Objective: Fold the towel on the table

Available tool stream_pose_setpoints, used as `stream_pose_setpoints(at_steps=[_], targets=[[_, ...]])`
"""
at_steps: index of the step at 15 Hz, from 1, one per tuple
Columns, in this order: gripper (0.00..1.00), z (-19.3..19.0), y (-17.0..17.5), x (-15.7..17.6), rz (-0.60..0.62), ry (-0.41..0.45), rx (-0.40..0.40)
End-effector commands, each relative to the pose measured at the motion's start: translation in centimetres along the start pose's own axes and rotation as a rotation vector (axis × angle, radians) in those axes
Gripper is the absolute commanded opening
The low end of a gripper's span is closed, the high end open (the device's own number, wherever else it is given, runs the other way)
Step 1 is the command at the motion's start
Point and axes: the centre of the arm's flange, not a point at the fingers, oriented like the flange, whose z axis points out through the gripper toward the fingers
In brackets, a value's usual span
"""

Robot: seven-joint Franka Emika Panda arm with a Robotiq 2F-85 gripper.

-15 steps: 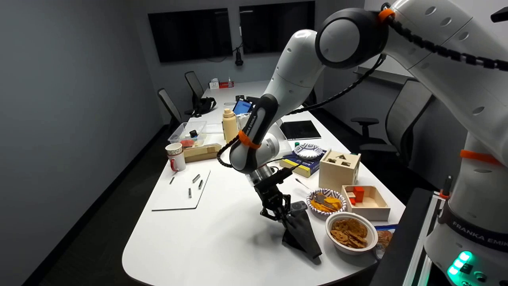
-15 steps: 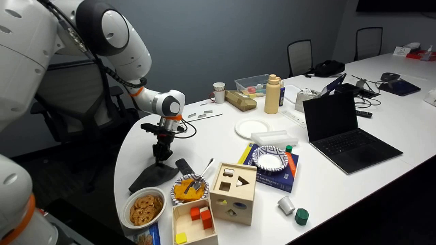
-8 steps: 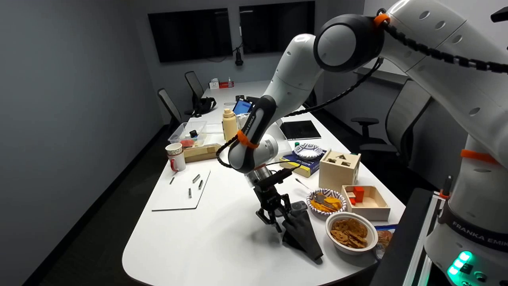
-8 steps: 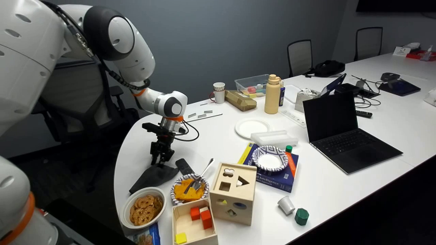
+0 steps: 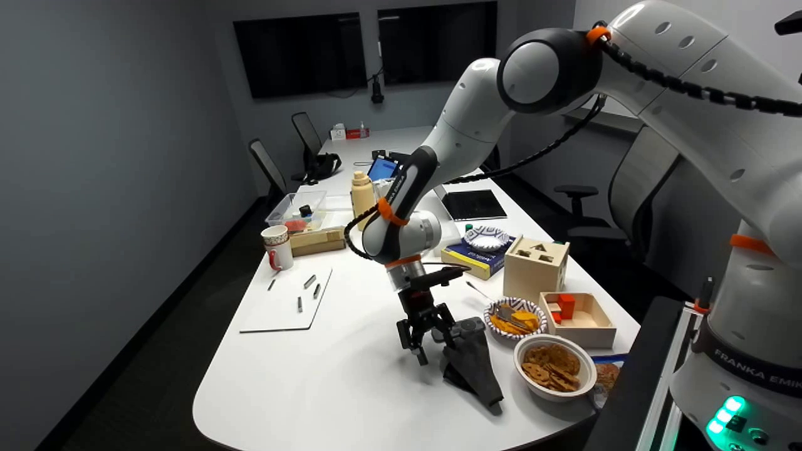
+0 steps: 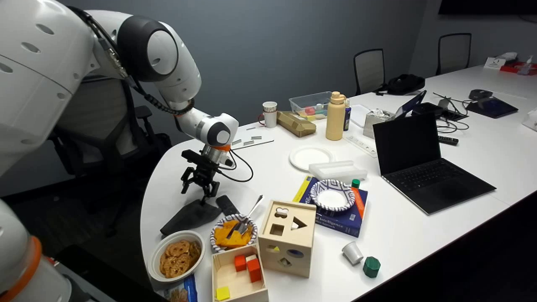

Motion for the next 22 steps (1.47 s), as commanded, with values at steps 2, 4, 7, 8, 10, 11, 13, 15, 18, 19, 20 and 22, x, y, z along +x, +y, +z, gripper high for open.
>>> stream_pose_setpoints(at_steps=[2,4,7,8,10,11,13,15,18,19,20,22], targets=[[1.00,-0.2,0.2,1.2,-0.191,-0.005,0.083],[1.00,-0.2,0.2,1.4,-0.274,-0.003,0.107],[1.00,-0.2,0.3,1.7,-0.352,0.006,0.128],[1.00,-0.3,0.2,1.6,-0.371,0.013,0.134],[1.00,-1.1,0.1,1.1,-0.409,0.036,0.137],[1.00,-1.5,-0.1,0.8,-0.429,0.042,0.137],[1.00,-2.6,-0.8,-0.4,-0.459,0.060,0.122],[1.00,-4.0,-1.7,-1.9,-0.482,0.083,0.099],[1.00,-6.2,-3.1,-4.5,-0.468,0.118,0.047],[1.00,-6.8,-3.4,-5.2,-0.451,0.127,0.028],[1.00,-7.4,-3.6,-6.2,-0.388,0.133,0.006],[1.00,-8.2,-4.1,-8.1,-0.282,0.148,-0.029]])
